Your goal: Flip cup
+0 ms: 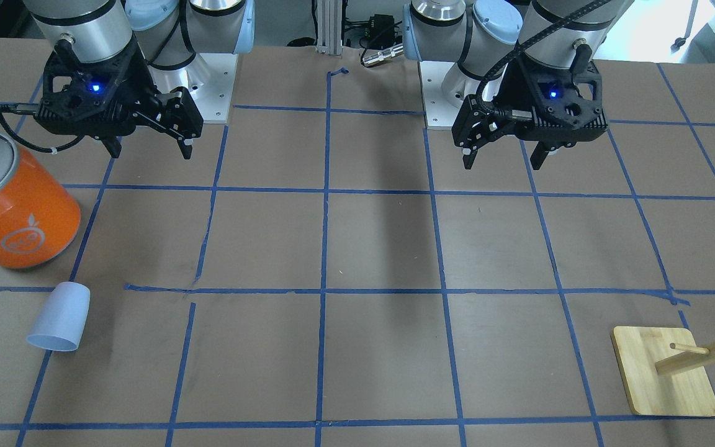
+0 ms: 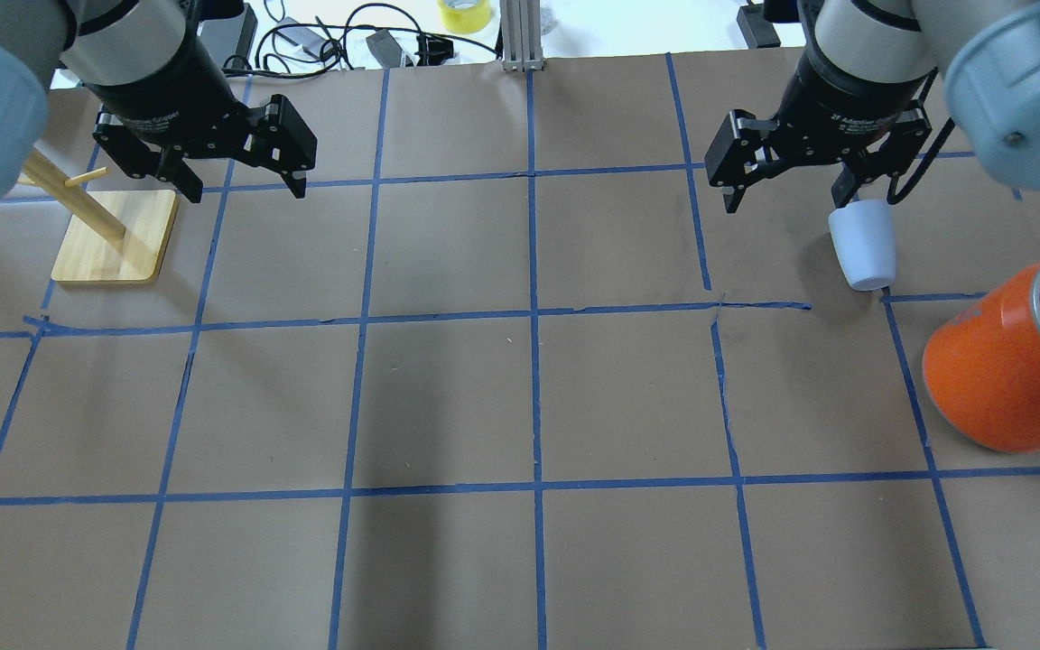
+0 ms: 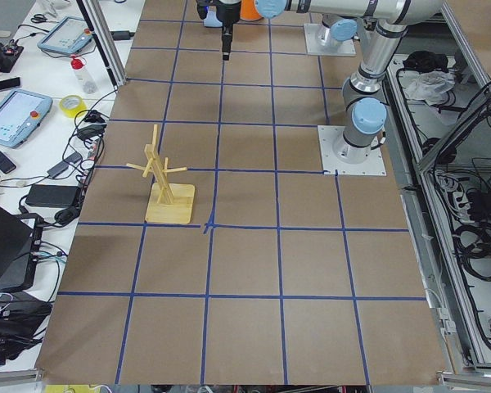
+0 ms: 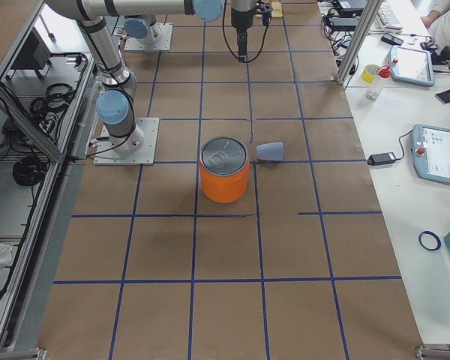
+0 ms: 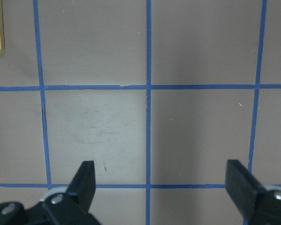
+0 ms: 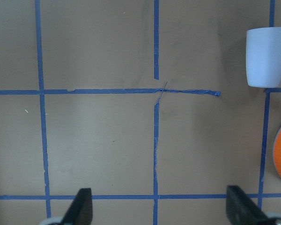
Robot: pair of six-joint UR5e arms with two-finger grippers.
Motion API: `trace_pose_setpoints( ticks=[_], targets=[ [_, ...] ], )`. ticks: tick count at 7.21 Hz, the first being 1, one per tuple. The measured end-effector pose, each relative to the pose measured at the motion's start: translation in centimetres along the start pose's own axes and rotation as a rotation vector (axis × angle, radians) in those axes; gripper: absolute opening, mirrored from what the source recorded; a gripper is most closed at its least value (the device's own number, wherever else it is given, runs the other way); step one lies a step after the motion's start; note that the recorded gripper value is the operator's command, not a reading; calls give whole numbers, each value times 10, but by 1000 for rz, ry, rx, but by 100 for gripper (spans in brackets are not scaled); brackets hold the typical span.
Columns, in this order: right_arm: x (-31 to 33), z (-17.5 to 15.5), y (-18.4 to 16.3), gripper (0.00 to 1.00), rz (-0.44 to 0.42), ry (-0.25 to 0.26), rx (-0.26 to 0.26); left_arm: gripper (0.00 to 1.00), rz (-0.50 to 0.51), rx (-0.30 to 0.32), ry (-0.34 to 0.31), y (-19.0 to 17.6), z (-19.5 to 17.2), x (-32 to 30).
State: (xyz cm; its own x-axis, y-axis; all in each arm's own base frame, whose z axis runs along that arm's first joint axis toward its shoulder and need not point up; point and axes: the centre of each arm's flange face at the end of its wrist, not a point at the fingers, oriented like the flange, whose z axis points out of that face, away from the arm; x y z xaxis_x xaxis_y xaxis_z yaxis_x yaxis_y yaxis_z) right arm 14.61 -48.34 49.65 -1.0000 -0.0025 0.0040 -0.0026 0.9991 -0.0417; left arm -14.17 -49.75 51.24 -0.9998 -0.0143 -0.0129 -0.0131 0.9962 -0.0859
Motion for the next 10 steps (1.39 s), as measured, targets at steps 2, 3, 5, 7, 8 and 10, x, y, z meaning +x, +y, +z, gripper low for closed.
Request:
trace_pose_setpoints(
  ticks=[2,3,5,7,8,10],
  targets=[
    [19,6,-17,100,27,12,22,100,0,0,0,0,0,0],
    [42,23,-40,100,41,19,30,100,0,0,0,0,0,0],
    [105,62,-96,100,57,38,76,100,0,0,0,0,0,0],
    [164,110,-135,100,14,50,67,100,0,0,0,0,0,0],
    [182,137,-146,100,-8,46,53,100,0,-1,0,0,0,0],
    [196,185,-161,100,-22,44,33,100,0,-1,0,0,0,0]
  ],
)
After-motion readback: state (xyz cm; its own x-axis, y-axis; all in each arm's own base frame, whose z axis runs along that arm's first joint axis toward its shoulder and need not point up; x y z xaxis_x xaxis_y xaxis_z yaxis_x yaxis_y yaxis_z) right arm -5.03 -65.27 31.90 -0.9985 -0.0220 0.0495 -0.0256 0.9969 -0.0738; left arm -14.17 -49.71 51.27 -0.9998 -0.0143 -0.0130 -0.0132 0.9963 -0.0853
